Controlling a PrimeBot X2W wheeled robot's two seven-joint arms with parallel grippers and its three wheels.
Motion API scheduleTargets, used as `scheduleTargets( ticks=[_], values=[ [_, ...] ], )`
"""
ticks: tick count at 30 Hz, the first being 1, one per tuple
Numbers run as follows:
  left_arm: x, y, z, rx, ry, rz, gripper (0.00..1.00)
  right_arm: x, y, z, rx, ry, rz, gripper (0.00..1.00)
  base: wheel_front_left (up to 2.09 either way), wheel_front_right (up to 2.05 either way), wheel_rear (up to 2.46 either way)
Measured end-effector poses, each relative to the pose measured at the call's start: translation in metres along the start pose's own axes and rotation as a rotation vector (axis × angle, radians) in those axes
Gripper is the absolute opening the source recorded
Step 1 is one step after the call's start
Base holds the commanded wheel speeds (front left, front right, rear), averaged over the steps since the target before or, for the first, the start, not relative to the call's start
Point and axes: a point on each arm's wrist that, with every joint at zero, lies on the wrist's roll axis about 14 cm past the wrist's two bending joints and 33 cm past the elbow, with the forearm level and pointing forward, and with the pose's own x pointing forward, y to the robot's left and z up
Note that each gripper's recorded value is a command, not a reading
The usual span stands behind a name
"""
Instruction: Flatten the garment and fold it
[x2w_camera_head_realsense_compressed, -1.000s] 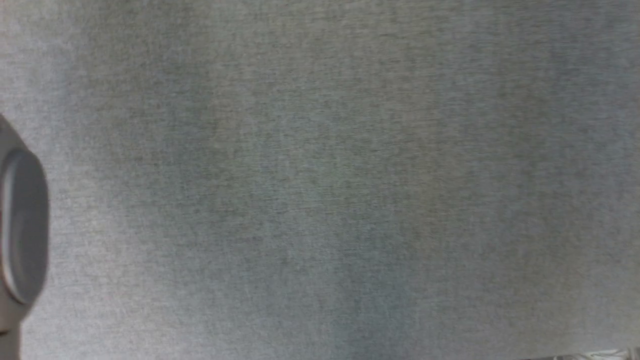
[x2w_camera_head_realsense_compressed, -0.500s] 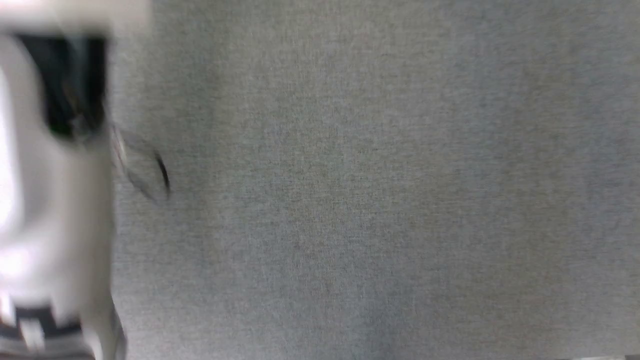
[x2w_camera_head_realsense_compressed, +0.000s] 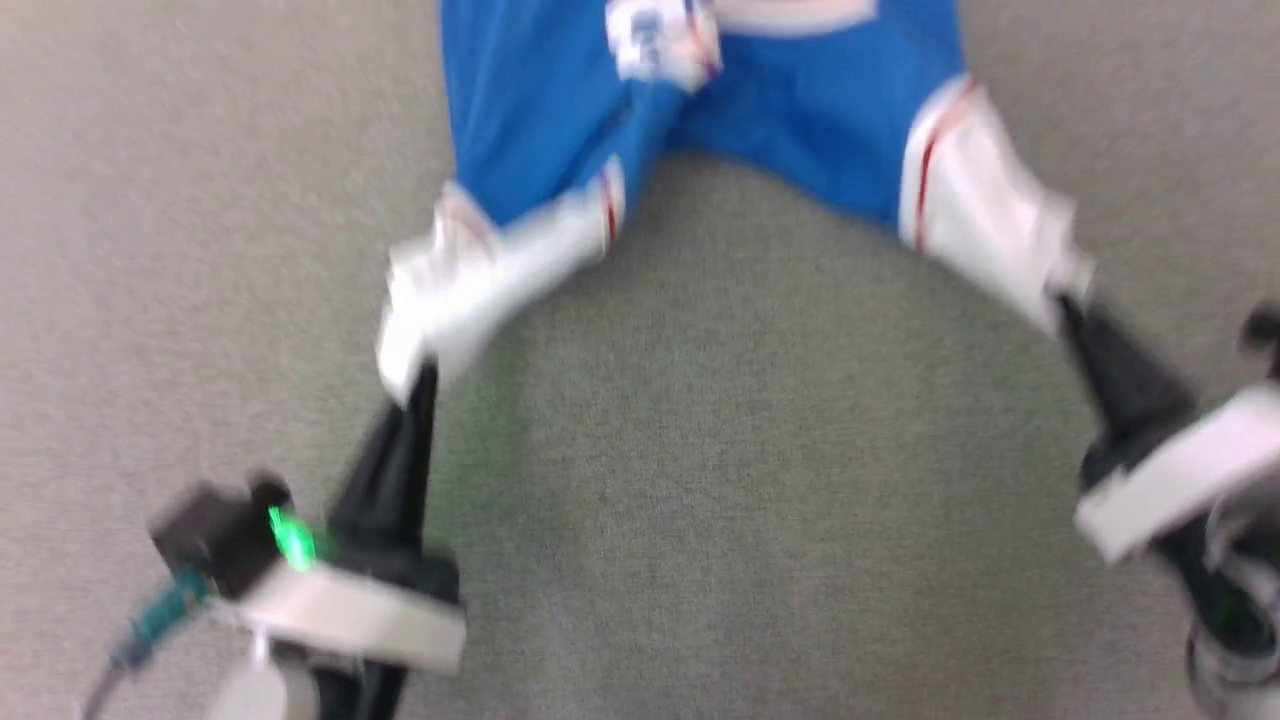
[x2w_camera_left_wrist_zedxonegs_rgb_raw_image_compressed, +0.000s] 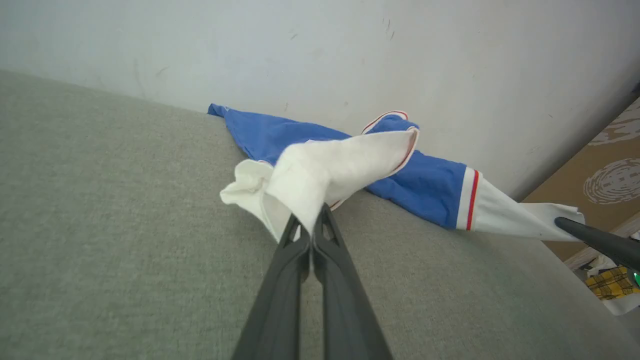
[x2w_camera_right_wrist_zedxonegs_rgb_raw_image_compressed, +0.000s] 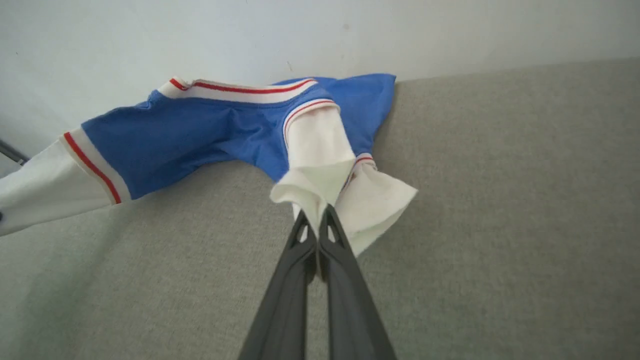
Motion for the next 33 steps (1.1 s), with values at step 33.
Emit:
scheduleTargets(
  ticks=[33],
  values=[
    [-0.131,0.004,0.016,-0.100,0.014,0.170,0.00,-0.160,-0.043,-0.054,0.136,0.086,-0.337,0.00,0.00,0.00,0.00]
  ],
)
